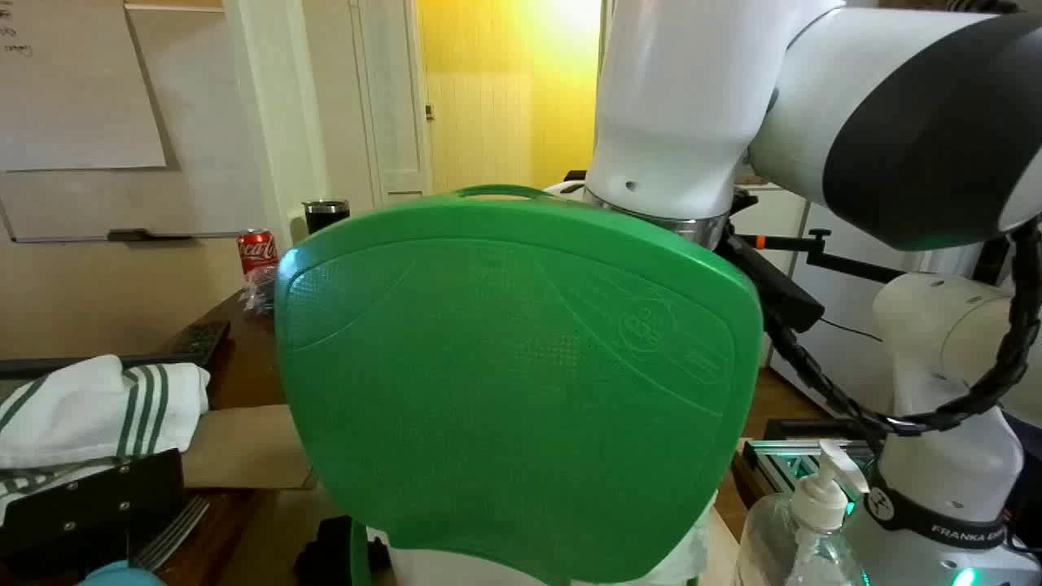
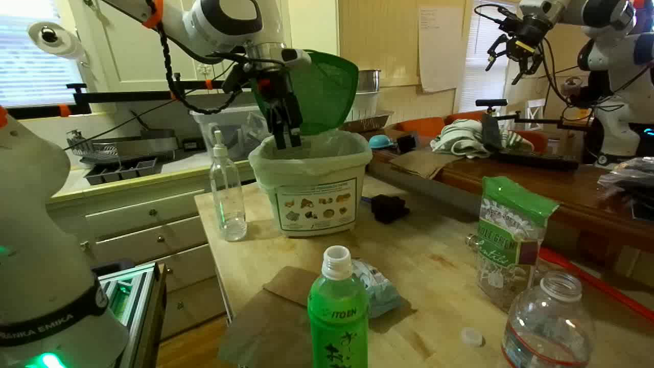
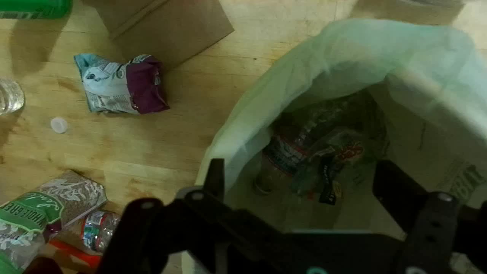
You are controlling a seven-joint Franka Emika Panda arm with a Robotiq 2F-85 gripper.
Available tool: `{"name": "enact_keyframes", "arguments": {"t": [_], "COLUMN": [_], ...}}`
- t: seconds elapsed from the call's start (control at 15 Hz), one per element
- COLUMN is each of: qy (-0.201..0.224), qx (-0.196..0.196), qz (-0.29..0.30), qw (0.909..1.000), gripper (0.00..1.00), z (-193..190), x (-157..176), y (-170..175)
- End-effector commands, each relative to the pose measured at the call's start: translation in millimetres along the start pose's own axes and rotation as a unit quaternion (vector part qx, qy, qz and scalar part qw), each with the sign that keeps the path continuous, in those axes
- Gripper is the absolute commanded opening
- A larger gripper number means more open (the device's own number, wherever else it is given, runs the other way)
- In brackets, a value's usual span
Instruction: Put the bottle inside the trash can
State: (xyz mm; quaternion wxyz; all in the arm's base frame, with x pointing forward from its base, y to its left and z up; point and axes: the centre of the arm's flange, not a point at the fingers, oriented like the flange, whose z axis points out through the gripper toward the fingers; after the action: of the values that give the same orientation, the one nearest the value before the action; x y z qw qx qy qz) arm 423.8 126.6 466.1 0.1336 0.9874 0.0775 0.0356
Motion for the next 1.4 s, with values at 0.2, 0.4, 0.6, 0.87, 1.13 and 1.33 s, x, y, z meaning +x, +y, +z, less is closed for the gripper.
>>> {"name": "enact_keyframes", "arguments": {"t": [0.2,0.4,0.6,0.87,1.13,1.33], "qy": [0.000,0.000,0.008,0.032,0.047,0.045], "qx": [0.000,0.000,-0.008,-0.014,-0.030,-0.046], "qz": [0.000,0.000,0.022,0.076,0.124,0.171], "qw": [1.0000,1.0000,0.9997,0.9965,0.9907,0.9831], "gripper": [1.00,1.00,1.00,1.00,1.00,1.00], "z": [0,0,-3,-13,-21,-17], "x": [0,0,-2,-10,-19,-30], "y": [0,0,10,36,58,78]}}
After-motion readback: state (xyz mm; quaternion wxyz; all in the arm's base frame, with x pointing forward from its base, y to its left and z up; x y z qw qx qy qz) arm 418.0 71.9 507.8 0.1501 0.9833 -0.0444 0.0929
